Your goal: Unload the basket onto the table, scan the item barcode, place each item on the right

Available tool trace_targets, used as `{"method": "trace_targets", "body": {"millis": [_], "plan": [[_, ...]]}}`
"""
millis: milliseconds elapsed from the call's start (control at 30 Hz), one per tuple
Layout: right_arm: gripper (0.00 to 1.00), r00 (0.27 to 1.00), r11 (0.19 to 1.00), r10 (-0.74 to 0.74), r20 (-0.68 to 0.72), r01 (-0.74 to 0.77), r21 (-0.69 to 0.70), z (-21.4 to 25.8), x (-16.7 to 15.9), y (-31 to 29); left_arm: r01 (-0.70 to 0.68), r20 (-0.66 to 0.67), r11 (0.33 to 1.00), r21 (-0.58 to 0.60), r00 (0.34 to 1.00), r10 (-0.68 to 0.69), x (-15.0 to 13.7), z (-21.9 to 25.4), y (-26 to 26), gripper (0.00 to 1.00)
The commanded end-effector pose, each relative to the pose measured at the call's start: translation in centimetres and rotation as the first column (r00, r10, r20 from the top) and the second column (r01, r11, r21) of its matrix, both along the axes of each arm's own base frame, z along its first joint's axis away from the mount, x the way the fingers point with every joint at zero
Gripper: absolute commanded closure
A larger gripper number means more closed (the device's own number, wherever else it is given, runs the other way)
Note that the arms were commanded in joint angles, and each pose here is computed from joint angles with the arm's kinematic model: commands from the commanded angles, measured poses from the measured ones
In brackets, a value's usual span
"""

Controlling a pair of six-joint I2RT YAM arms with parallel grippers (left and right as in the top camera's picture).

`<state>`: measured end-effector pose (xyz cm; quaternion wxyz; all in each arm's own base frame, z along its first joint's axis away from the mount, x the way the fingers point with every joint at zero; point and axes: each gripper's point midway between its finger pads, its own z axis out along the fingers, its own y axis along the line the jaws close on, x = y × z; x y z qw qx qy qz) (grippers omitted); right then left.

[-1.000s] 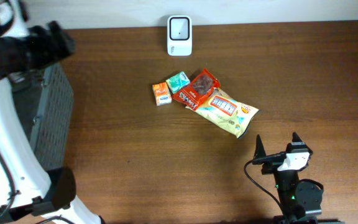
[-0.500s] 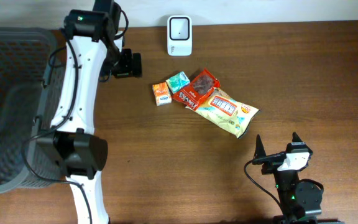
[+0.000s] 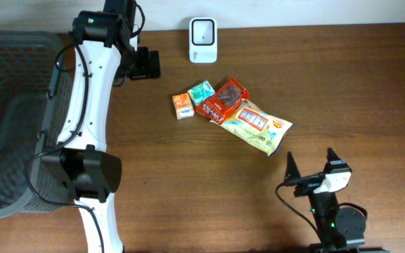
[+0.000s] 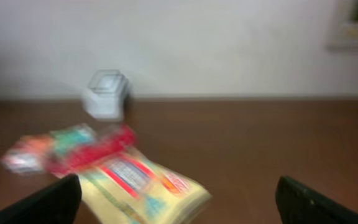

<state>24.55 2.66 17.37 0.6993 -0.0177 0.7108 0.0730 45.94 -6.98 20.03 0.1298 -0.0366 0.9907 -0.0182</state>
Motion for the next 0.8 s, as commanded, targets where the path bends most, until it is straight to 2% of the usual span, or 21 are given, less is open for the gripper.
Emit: {"method": "trace_targets", "body": {"millis": [0,67,100,133,167,233,267,333,400,433,467,533,567,600,633,667,700,767], "plan": [[0.02,0.941,0.895,0.337,0.012,-0.324,0.307,1.2,-1.8,5.6,-0.008,0.009,1.000,0.010,1.000,0.008,0.1,0.2,0.3,0.01],[0.02,0.926,0.805,0.373,0.063,-0.357,0.474,3.0,-2.2,6.1,-0.008,0.009,1.000,0.010,1.000,0.008,0.1,0.2,0.3,0.01],[0.01,0.913,0.783,0.373,0.163,-0.404,0.473,5.5,-2.6,6.0,-0.008,0.009,1.000,0.010,1.000,0.008,0.1,0.2,0.3,0.01],[0.02,0.900,0.791,0.331,0.283,-0.428,0.437,8.4,-3.1,5.3,-0.008,0.009,1.000,0.010,1.000,0.008,0.1,0.2,0.3,0.01],[0.02,0.883,0.813,0.198,0.426,-0.390,0.432,12.2,-3.9,3.0,-0.008,0.009,1.000,0.010,1.000,0.008,0.1,0.2,0.3,0.01],[0.02,0.874,0.857,0.082,0.479,-0.307,0.414,16.0,-4.5,1.1,-0.008,0.009,1.000,0.010,1.000,0.008,0.1,0.2,0.3,0.01],[0.02,0.887,0.886,0.083,0.455,-0.274,0.374,18.2,-4.4,1.2,-0.008,0.009,1.000,0.010,1.000,0.008,0.1,0.2,0.3,0.01],[0.02,0.964,0.931,0.097,0.247,-0.176,0.321,21.5,-1.2,1.6,-0.008,0.009,1.000,0.010,1.000,0.008,0.1,0.2,0.3,0.01],[0.02,0.981,0.956,0.180,-0.066,-0.159,0.246,21.8,3.5,3.3,-0.008,0.009,1.000,0.010,1.000,0.008,0.1,0.2,0.3,0.01],[0.02,0.932,0.948,0.248,-0.264,-0.178,0.264,20.9,6.1,4.7,-0.008,0.009,1.000,0.010,1.000,0.008,0.1,0.2,0.3,0.01],[0.02,0.861,0.918,0.360,-0.358,-0.258,0.303,20.3,7.4,6.7,-0.008,0.009,1.000,0.010,1.000,0.008,0.1,0.2,0.3,0.01],[0.02,0.561,0.676,0.729,-0.392,-0.505,0.536,19.2,9.9,13.0,-0.008,0.009,1.000,0.010,1.000,0.008,0.1,0.2,0.3,0.01],[0.00,0.527,0.642,0.758,-0.385,-0.498,0.582,18.0,11.8,13.8,-0.008,0.009,1.000,0.010,1.000,0.008,0.1,0.2,0.3,0.01],[0.18,0.515,0.663,0.729,-0.452,-0.367,0.652,14.7,14.4,13.9,-0.008,0.009,1.000,0.010,1.000,0.008,0.1,0.2,0.3,0.01],[0.01,0.517,0.742,0.630,-0.580,-0.180,0.646,9.5,17.2,13.8,-0.008,0.009,1.000,0.010,1.000,0.008,0.1,0.2,0.3,0.01],[0.02,0.516,0.806,0.507,-0.690,-0.001,0.592,5.5,18.7,13.0,-0.008,0.009,1.000,0.010,1.000,0.008,0.1,0.2,0.3,0.01],[0.02,0.494,0.833,0.407,-0.769,0.145,0.534,2.2,19.4,12.4,-0.008,0.009,1.000,0.010,1.000,0.008,0.1,0.2,0.3,0.01],[0.01,0.445,0.842,0.381,-0.811,0.195,0.503,-1.0,19.9,12.9,-0.008,0.009,1.000,0.010,1.000,0.008,0.1,0.2,0.3,0.01]]}}
